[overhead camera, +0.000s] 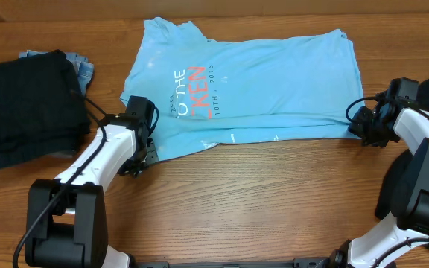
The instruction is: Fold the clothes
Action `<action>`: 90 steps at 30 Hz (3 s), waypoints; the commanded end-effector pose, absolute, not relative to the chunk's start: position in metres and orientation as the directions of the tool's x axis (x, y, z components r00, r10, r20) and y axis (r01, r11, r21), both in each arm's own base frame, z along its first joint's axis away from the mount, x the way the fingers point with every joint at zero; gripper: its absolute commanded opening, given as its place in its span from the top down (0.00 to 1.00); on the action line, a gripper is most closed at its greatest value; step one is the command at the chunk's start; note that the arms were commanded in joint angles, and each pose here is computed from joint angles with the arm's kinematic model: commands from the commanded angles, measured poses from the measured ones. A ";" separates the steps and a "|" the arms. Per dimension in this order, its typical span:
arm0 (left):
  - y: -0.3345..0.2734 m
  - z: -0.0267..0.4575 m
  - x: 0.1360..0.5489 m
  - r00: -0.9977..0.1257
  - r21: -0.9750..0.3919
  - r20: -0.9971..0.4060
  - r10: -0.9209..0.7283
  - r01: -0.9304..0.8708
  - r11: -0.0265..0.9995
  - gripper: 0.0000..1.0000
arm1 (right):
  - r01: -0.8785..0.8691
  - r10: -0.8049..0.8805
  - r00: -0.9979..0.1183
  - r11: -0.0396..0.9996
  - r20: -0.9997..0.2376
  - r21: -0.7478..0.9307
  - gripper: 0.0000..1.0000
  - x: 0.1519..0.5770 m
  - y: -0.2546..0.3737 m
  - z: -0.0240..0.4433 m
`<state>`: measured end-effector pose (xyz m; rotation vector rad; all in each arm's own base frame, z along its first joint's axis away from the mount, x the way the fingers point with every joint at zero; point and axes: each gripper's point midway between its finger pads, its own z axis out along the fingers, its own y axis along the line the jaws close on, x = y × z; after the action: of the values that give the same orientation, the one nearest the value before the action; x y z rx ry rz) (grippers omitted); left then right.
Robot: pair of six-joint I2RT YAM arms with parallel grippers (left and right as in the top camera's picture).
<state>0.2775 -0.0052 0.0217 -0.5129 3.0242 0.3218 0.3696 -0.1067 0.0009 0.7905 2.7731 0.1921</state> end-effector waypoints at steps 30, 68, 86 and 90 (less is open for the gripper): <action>0.055 0.024 0.272 -0.895 0.304 -0.129 -0.428 -0.446 0.842 0.80 | 0.324 0.502 -0.785 0.832 -0.363 0.450 0.61 0.457 -0.091 0.043; 0.001 -0.001 0.230 -0.924 0.208 0.289 -0.248 -0.193 0.959 0.81 | 0.599 0.599 -0.757 0.796 0.260 -0.090 0.59 0.280 -0.108 0.000; -0.025 -0.001 0.331 -0.965 -0.024 -0.091 -0.248 -0.246 0.969 0.52 | 0.415 0.438 -0.899 0.857 -0.009 0.307 0.55 0.388 -0.090 0.012; -0.023 -0.019 0.315 -0.969 0.010 -0.003 -0.247 -0.247 0.969 0.52 | 0.441 0.440 -0.896 0.870 0.055 0.221 0.53 0.368 -0.097 0.002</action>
<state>0.3296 -0.0223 0.0001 -0.3956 3.0280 0.0007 0.3829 -0.0946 0.0079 0.7196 2.9733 0.4284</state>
